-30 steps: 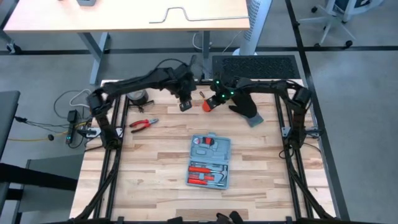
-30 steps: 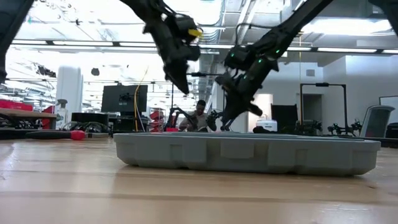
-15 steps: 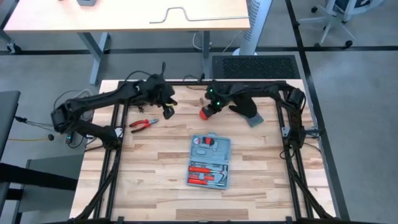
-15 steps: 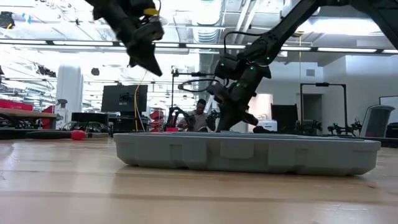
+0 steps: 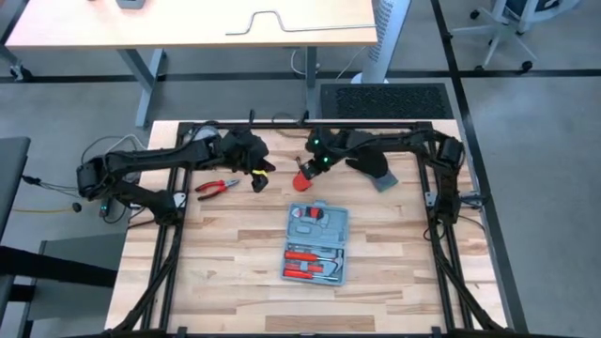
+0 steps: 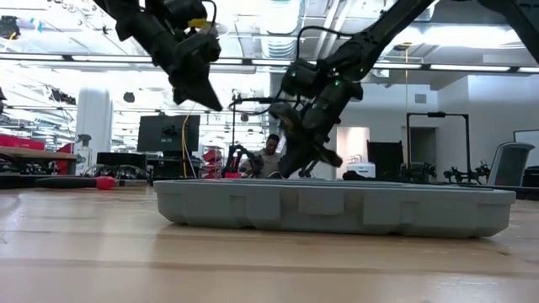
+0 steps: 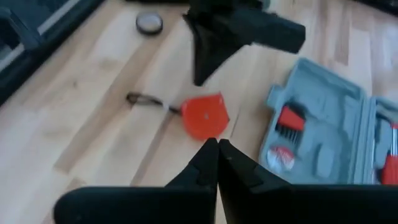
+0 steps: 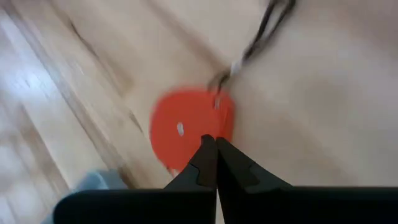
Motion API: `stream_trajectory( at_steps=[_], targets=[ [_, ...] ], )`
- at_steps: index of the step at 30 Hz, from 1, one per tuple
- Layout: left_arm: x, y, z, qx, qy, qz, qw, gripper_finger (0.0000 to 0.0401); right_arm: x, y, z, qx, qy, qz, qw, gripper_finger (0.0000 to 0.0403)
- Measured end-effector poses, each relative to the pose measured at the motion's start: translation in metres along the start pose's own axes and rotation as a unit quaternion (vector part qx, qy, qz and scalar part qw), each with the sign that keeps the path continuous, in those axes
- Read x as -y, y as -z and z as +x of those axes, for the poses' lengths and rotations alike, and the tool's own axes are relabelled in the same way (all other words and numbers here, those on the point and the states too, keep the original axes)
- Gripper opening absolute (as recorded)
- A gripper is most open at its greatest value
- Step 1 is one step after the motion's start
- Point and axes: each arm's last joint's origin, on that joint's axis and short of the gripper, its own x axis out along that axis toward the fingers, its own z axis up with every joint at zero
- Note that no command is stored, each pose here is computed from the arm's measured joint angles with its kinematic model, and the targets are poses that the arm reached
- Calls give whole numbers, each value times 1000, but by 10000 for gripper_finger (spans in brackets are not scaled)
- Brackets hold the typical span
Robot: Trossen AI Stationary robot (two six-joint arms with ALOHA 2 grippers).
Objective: Prefit tool cases
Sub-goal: Put the orange measuring tool into the gray prefit tool case
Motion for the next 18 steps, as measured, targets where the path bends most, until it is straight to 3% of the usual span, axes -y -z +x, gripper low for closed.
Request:
stream_trajectory(
  at_steps=[4, 8, 13, 18],
  targets=[
    [8, -5, 5, 31, -18, 16, 999, 2, -9, -12, -36, 64, 1, -30, 998, 38],
    [13, -6, 17, 32, -4, 49, 998, 33, -16, -14, -72, 95, 15, -55, 994, 82],
    [13, 2, 50, -23, 55, 20, 998, 114, -27, -4, -103, 97, 29, -74, 992, 144],
    [13, -3, 81, -56, 89, 35, 994, 204, -35, 13, -123, 83, 48, -93, 991, 212]
  ],
)
